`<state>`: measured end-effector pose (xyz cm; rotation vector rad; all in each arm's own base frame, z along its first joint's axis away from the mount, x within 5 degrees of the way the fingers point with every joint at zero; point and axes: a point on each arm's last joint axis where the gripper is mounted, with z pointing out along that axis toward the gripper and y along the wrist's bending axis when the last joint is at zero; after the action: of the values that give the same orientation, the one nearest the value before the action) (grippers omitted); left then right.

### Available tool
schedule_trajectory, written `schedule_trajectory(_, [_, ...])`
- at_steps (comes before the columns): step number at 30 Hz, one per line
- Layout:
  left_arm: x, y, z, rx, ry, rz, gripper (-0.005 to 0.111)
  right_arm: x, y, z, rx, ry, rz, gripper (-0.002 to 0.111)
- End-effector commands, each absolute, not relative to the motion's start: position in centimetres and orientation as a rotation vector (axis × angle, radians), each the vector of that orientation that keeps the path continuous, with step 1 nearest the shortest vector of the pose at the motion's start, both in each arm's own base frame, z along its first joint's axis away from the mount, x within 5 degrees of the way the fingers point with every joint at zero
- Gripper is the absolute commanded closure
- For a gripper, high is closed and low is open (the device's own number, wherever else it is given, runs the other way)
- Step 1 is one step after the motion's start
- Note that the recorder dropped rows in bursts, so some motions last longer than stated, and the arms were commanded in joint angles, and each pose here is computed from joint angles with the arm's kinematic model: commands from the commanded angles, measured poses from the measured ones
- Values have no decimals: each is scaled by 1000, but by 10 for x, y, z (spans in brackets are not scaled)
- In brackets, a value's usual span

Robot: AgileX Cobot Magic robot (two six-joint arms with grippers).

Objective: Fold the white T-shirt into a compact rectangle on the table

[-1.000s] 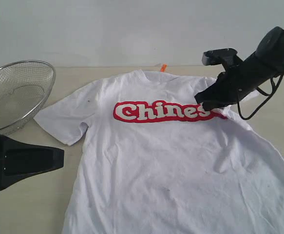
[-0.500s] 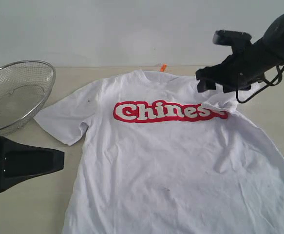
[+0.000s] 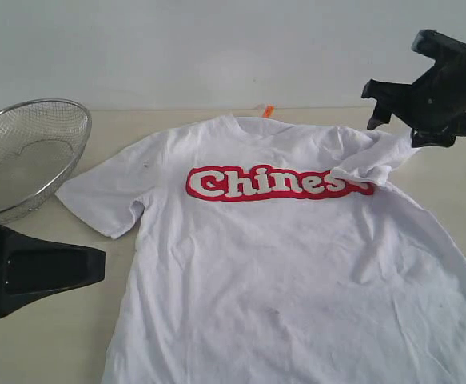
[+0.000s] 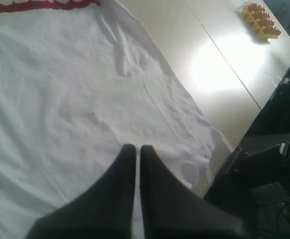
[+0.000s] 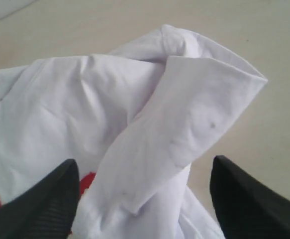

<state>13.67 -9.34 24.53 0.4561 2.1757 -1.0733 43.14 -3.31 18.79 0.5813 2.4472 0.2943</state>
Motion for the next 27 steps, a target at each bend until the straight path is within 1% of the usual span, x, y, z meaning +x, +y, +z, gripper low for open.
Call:
schedule_trajectory(1, [137,-95,244,468,2186,-1080,102,435,-37,177,693,2433,302,42])
schedule_trajectory(6, [137,-95,244,472,2184,-1079,102,440,-39,158,733,2428,296,43])
schedule_trajectory(7, [137,-95,244,472,2184,-1079,102,442,-40,157,732,2405,291,50])
schedule_trajectory(9, [136,-95,244,478,2186,-1078,102,445,-41,150,727,2387,277,57])
schedule_trajectory(13, [136,-94,244,481,2187,-1076,102,454,-42,134,734,2419,276,57])
schedule_trajectory(15, [136,-94,244,481,2187,-1076,102,461,-43,134,729,2408,278,57])
schedule_trajectory(16, [136,-94,244,481,2187,-1076,102,464,-43,136,721,2396,275,60])
schedule_trajectory(17, [136,-94,244,481,2187,-1076,102,466,-44,139,708,2384,268,64])
schedule_trajectory(18, [136,-94,244,481,2187,-1076,102,469,-45,143,691,2373,262,74])
schedule_trajectory(21, [136,-94,244,481,2187,-1076,102,475,-46,151,655,2339,249,109])
schedule_trajectory(27, [136,-94,243,485,2190,-1064,102,484,-46,168,538,2330,218,108])
